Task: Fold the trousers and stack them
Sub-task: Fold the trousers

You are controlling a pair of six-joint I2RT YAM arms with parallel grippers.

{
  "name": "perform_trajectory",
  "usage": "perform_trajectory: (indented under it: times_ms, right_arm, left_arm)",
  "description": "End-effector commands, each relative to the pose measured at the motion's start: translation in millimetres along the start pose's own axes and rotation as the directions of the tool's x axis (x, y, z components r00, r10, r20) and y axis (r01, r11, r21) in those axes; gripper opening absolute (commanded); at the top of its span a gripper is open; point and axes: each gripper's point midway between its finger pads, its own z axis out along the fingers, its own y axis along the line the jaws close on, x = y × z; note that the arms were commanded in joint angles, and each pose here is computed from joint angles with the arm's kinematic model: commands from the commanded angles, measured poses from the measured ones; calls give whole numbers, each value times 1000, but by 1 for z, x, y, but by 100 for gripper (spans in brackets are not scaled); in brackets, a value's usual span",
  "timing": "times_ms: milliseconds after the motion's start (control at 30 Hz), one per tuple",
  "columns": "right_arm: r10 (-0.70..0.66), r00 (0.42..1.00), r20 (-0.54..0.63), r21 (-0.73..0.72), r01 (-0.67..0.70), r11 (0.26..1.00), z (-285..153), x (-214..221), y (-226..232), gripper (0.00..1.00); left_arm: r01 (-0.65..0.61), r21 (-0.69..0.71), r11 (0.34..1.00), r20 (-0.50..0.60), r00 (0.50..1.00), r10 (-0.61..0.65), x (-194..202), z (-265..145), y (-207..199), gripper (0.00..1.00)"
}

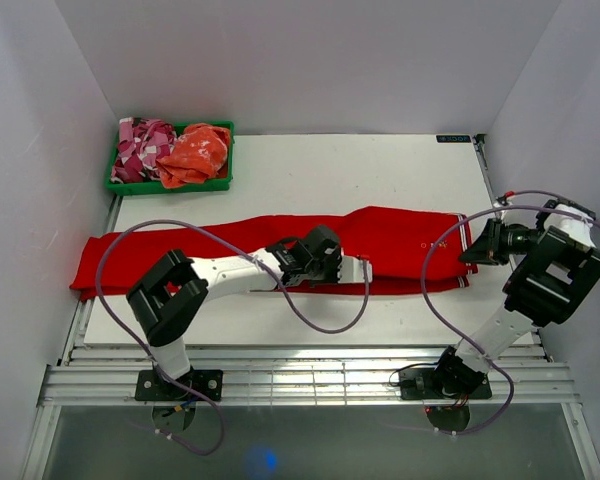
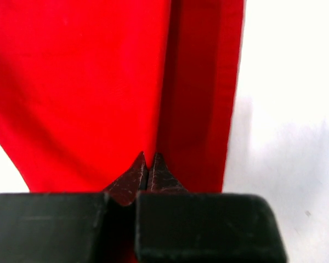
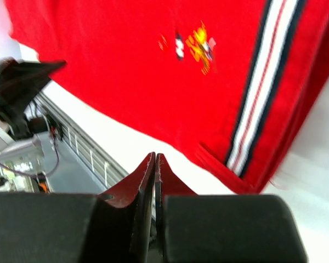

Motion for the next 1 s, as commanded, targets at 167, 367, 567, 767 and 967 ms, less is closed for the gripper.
perform_trajectory:
  times_ms: [167, 367, 567, 767, 967]
  right_arm:
    - [21, 981, -195, 133, 5, 991, 16, 78, -42, 8]
    - [32, 976, -215, 121, -6, 993, 15, 83, -38, 8]
    - [24, 944, -329, 227, 55, 972, -2, 99, -56, 9]
    - [-190, 960, -205, 238, 237, 942, -37, 29, -23, 75]
    - [-317, 948, -33, 255, 315, 914, -32, -34, 8, 86]
  left_arm:
    - [-38, 136, 990, -137, 989, 57, 43, 4, -77, 0]
    - [-26, 213, 977, -207, 976, 72, 66, 14, -108, 0]
    - [0, 235, 972, -234, 971, 57, 69, 17, -116, 6]
    - [60, 228, 972, -101, 994, -38, 16, 0, -100, 51]
    - [141, 225, 964, 55, 986, -158, -45, -33, -80, 81]
